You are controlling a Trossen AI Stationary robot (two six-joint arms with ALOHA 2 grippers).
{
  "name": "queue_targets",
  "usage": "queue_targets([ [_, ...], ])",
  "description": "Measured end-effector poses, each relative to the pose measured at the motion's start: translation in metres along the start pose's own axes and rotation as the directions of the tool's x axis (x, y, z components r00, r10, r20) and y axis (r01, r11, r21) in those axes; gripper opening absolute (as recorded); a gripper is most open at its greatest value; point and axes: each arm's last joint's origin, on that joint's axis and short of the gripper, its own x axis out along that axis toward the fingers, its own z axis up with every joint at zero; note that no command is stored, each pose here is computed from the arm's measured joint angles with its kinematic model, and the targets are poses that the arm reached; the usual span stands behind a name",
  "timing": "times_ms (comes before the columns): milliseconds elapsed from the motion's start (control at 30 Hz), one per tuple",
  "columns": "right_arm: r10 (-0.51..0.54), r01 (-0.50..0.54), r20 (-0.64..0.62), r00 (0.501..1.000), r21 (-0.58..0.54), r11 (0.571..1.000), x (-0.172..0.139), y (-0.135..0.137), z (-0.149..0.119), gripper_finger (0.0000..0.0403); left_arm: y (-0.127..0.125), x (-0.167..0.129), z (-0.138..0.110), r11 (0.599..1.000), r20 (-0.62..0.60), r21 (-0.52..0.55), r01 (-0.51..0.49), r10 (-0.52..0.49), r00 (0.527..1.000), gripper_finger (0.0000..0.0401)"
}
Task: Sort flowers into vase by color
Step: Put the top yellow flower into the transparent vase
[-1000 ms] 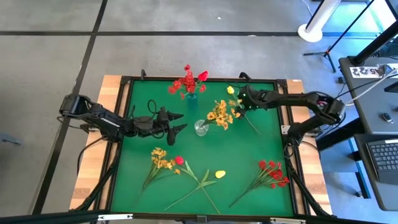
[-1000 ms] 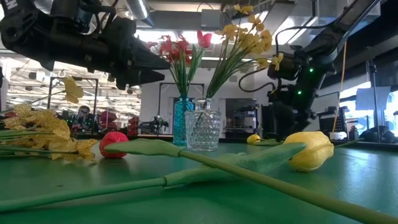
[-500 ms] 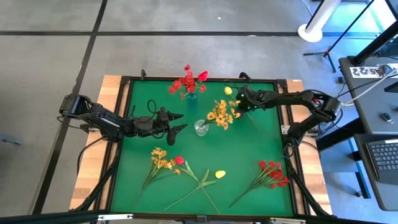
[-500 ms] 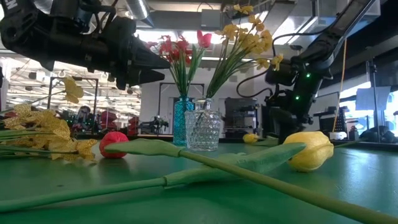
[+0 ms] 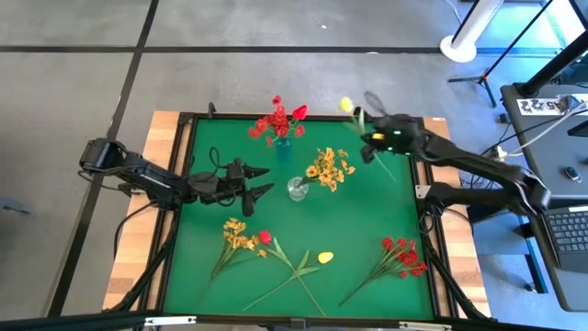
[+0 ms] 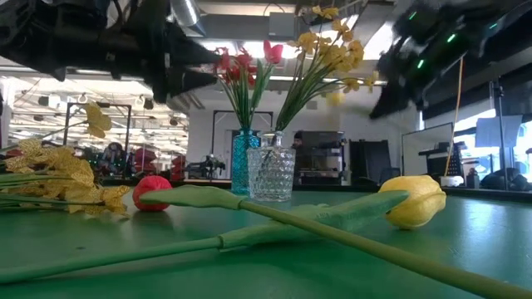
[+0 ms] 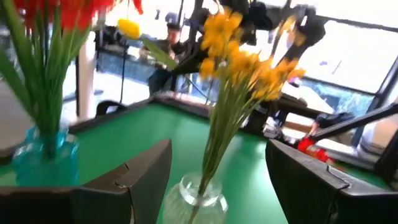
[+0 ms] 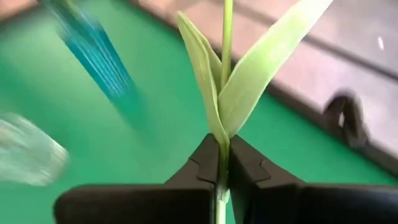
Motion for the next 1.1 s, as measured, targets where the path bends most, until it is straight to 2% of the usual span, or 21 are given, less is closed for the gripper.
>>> queue_targets([
  [67,0.061,-0.063,0.114,0.992,0.012,0.998,-0.024,0.001,0.008,0.0007,-0.004,-0.002,0.007,1.0,0.023,0.003,0.019,-0.019,1.0,0.0255],
  [133,0.155,-0.162,0.238,0.959,0.009,0.987,-0.046,0.006,0.015,0.0009,-0.011,-0.002,0.017,0.999,0.062,0.013,0.041,-0.042,0.997,0.0255],
  [267,0.332,-0.351,0.423,0.843,-0.036,0.936,-0.083,0.022,0.023,0.0006,-0.029,0.006,0.042,0.995,0.132,0.06,0.083,-0.091,0.987,0.0255],
  [400,0.46,-0.472,0.504,0.731,-0.113,0.874,-0.098,0.043,0.028,0.0007,-0.054,0.021,0.076,0.984,0.142,0.106,0.143,-0.157,0.977,0.0255],
  [533,0.519,-0.512,0.536,0.666,-0.177,0.84,-0.097,0.068,0.031,0.0006,-0.073,0.039,0.105,0.975,0.119,0.125,0.182,-0.197,0.973,0.0255],
  [700,0.551,-0.515,0.533,0.643,-0.232,0.825,-0.081,0.097,0.03,0.0006,-0.084,0.065,0.124,0.968,0.076,0.139,0.21,-0.221,0.972,0.0255],
  [800,0.568,-0.532,0.539,0.622,-0.242,0.811,-0.071,0.11,0.03,0.0006,-0.085,0.08,0.135,0.966,0.081,0.113,0.233,-0.243,0.967,0.0255],
  [967,0.595,-0.565,0.557,0.579,-0.253,0.786,-0.059,0.122,0.032,0.0006,-0.081,0.105,0.139,0.962,0.071,0.074,0.263,-0.268,0.961,0.0255],
  [1100,0.623,-0.606,0.575,0.53,-0.257,0.753,-0.055,0.127,0.034,0.0006,-0.074,0.123,0.139,0.969,0.069,0.055,0.243,-0.246,0.967,0.0255],
])
